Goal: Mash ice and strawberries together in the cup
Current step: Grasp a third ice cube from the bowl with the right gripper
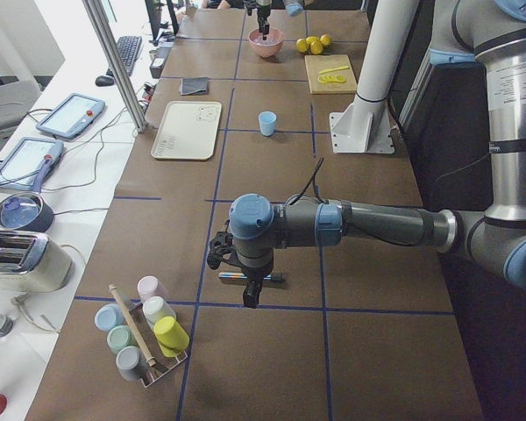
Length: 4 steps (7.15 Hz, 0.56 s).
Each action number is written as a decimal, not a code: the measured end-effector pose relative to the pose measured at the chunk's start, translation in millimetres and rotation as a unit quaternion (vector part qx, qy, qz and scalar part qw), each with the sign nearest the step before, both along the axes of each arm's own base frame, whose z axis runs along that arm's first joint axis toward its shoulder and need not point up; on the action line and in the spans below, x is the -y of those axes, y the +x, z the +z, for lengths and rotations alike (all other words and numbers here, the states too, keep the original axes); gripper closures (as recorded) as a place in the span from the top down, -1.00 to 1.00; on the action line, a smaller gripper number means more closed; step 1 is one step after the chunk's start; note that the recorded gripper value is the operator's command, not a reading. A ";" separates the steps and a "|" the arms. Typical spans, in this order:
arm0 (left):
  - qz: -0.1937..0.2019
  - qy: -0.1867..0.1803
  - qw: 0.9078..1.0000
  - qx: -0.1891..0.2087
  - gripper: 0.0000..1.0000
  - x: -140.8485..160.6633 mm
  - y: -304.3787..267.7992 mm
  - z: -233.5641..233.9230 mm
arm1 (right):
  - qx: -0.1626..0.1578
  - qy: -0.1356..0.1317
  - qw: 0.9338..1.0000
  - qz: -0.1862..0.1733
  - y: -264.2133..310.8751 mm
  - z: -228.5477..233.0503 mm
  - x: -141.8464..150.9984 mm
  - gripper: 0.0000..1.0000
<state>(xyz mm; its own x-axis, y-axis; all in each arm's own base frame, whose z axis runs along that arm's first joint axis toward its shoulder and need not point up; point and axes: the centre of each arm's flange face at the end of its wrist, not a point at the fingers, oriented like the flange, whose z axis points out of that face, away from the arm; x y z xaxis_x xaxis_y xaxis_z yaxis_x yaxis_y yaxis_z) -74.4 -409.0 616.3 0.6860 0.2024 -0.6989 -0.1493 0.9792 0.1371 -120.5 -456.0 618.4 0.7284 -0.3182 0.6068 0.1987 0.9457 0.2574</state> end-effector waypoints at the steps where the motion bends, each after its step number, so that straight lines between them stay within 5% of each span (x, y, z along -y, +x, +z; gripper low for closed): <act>1: 0.000 0.000 1.000 0.000 1.00 0.0 0.0 -0.1 | -0.001 -0.001 1.000 -0.002 -1.6 3.1 3.6 0.46; 2: 0.000 0.000 1.000 0.000 1.00 0.0 0.0 -0.1 | -0.002 -0.003 1.000 -0.002 -2.3 5.9 4.8 0.24; 3: 0.000 0.000 1.000 0.000 1.00 0.0 0.0 -0.1 | -0.002 -0.005 1.000 -0.002 -2.3 7.6 4.8 -0.27; 4: 0.000 0.000 1.000 0.000 1.00 0.0 -0.1 -0.1 | -0.002 -0.006 1.000 -0.001 -2.3 7.9 4.6 -0.54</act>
<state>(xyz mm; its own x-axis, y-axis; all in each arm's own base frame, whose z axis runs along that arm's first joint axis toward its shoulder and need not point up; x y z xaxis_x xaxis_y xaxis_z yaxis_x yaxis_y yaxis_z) -74.5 -409.0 616.1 0.6864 0.2027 -0.6983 -0.1494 0.9792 0.1374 -122.8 -460.5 626.4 0.7298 -0.3124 0.6081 0.2022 0.9483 0.2445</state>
